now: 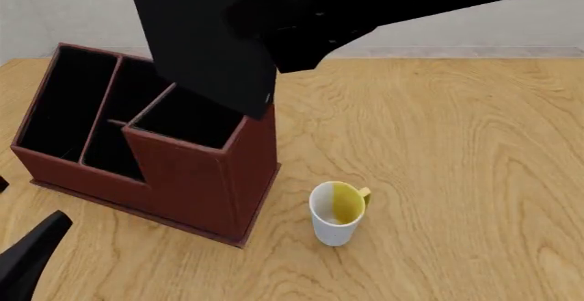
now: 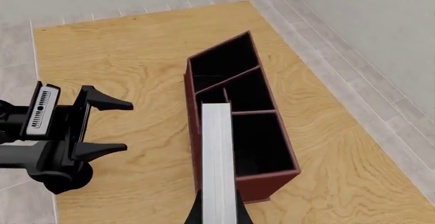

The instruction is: Pick up the book and place it in the right compartment of the caddy.

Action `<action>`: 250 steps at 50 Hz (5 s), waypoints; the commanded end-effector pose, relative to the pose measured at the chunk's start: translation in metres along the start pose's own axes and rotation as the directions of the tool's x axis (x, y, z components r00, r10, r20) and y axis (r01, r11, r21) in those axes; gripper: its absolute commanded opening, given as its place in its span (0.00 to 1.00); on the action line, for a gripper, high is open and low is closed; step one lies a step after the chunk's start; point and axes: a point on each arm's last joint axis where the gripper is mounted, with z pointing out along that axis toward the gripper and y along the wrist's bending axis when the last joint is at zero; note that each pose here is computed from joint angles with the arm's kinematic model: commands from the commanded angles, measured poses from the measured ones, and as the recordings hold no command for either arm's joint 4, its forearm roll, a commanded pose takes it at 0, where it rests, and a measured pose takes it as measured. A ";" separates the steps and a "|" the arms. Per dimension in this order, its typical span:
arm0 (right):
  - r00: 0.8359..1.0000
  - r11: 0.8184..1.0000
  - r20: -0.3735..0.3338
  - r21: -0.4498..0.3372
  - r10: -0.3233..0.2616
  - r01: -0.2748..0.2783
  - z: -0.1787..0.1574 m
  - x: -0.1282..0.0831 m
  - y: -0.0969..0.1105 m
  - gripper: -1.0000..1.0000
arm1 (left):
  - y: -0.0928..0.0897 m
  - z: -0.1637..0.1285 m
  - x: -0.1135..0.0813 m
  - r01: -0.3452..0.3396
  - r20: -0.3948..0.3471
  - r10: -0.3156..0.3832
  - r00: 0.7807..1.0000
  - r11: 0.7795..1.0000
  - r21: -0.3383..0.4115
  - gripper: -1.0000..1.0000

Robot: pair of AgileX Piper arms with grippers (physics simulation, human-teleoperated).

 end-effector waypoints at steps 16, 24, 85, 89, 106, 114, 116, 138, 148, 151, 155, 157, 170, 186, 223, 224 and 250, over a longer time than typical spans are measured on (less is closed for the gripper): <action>1.000 1.000 -0.014 0.013 -0.008 0.008 0.030 -0.006 -0.006 0.00 | -0.001 0.000 0.001 -0.011 0.000 0.011 1.000 1.000 0.023 1.00; 1.000 0.999 -0.029 0.034 -0.011 0.012 0.042 -0.004 -0.014 0.00 | -0.002 0.002 0.005 -0.006 -0.002 0.006 1.000 1.000 0.029 1.00; 0.995 0.986 -0.068 0.159 0.071 -0.060 0.127 0.015 -0.070 0.00 | -0.002 0.005 0.012 0.008 -0.022 -0.009 1.000 1.000 -0.024 1.00; 0.995 0.986 -0.073 0.157 0.073 -0.061 0.133 0.019 -0.070 0.00 | -0.002 0.005 0.014 0.011 -0.024 -0.011 1.000 1.000 -0.028 1.00; 0.993 0.986 -0.080 0.152 0.083 -0.070 0.142 0.024 -0.068 0.00 | -0.003 0.008 0.021 0.013 -0.029 -0.014 0.999 0.999 -0.035 1.00; 0.992 0.985 -0.084 0.156 0.089 -0.075 0.146 0.029 -0.070 0.00 | -0.003 0.009 0.024 0.010 -0.032 -0.011 0.999 0.999 -0.035 1.00; 0.992 0.985 -0.085 0.156 0.093 -0.079 0.148 0.031 -0.069 0.00 | -0.004 0.010 0.026 0.010 -0.030 -0.011 0.999 0.999 -0.034 1.00; 0.987 0.981 -0.088 0.151 0.132 -0.118 0.160 0.047 -0.064 0.00 | -0.003 0.010 0.027 0.006 -0.031 -0.008 0.999 0.999 -0.048 1.00; 0.986 0.981 -0.097 0.150 0.137 -0.122 0.166 0.057 -0.062 0.00 | -0.003 0.010 0.027 0.005 -0.034 -0.007 0.999 0.999 -0.051 1.00; 0.985 0.981 -0.099 0.148 0.139 -0.124 0.167 0.059 -0.061 0.00 | -0.003 0.010 0.027 0.005 -0.034 -0.007 0.999 0.999 -0.051 1.00; 0.985 0.982 -0.101 0.146 0.138 -0.123 0.169 0.061 -0.060 0.00 | -0.003 0.009 0.024 0.006 -0.034 -0.007 0.999 0.999 -0.053 1.00; 0.985 0.982 -0.101 0.144 0.140 -0.125 0.170 0.061 -0.059 0.00 | -0.003 0.009 0.026 0.005 -0.033 -0.007 0.999 0.999 -0.054 1.00; 0.983 0.981 -0.109 0.142 0.151 -0.135 0.178 0.071 -0.057 0.00 | -0.002 0.008 0.021 0.005 -0.034 -0.007 0.999 0.998 -0.058 1.00; 0.979 0.979 -0.119 0.139 0.166 -0.149 0.189 0.083 -0.054 0.00 | 0.000 0.003 0.010 0.006 -0.040 -0.009 0.999 0.998 -0.064 1.00; 0.971 0.974 -0.139 0.147 0.195 -0.174 0.209 0.105 -0.054 0.00 | -0.001 0.005 0.016 0.007 -0.046 -0.010 0.999 0.998 -0.066 1.00; 0.971 0.974 -0.139 0.147 0.195 -0.174 0.209 0.105 -0.054 0.00 | -0.001 0.005 0.016 0.008 -0.046 -0.012 0.999 0.998 -0.066 1.00; 0.968 0.973 -0.156 0.147 0.199 -0.177 0.220 0.117 -0.054 0.00 | 0.000 0.005 0.016 0.009 -0.048 -0.012 0.999 0.997 -0.071 1.00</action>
